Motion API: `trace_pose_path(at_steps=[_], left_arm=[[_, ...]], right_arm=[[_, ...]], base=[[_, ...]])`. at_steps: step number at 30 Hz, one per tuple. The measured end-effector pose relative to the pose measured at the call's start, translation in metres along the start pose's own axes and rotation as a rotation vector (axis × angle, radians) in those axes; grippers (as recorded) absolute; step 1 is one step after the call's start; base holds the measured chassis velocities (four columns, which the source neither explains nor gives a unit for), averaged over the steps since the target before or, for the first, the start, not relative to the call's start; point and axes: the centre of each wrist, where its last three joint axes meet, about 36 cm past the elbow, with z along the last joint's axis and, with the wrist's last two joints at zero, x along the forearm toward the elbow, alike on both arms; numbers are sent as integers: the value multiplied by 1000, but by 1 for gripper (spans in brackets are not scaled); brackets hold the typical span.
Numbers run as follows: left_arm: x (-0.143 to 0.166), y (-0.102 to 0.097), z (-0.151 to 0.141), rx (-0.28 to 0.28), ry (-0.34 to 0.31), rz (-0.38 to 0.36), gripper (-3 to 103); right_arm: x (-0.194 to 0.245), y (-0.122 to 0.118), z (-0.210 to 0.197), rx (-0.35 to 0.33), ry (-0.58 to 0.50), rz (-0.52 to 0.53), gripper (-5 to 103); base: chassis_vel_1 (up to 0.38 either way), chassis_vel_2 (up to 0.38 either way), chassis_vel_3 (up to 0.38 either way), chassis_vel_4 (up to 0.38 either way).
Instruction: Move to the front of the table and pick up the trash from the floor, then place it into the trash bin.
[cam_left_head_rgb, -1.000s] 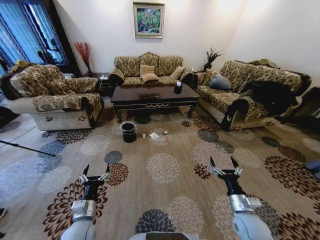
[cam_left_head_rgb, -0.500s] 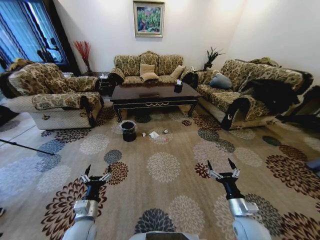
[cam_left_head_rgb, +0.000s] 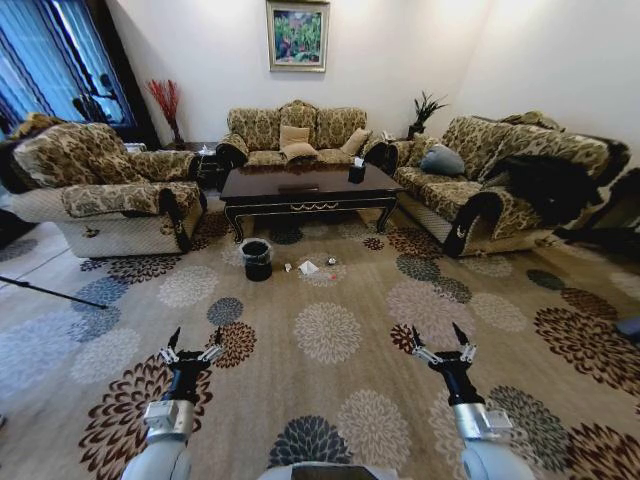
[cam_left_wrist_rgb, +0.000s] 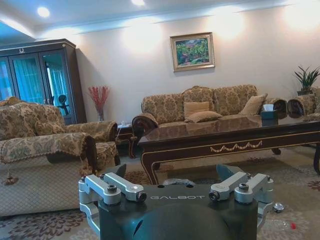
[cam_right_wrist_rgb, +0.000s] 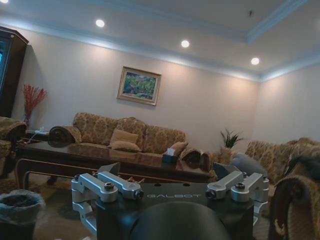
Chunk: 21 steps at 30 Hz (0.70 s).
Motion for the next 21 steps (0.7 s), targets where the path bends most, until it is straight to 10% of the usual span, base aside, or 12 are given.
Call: trace_pose_path(at_steps=[21], left_arm=[[2,-2,-40,80,11,84,100]], right_arm=[[-10,-17,-7,30,8,9,100]], base=[[0,0,0,0]])
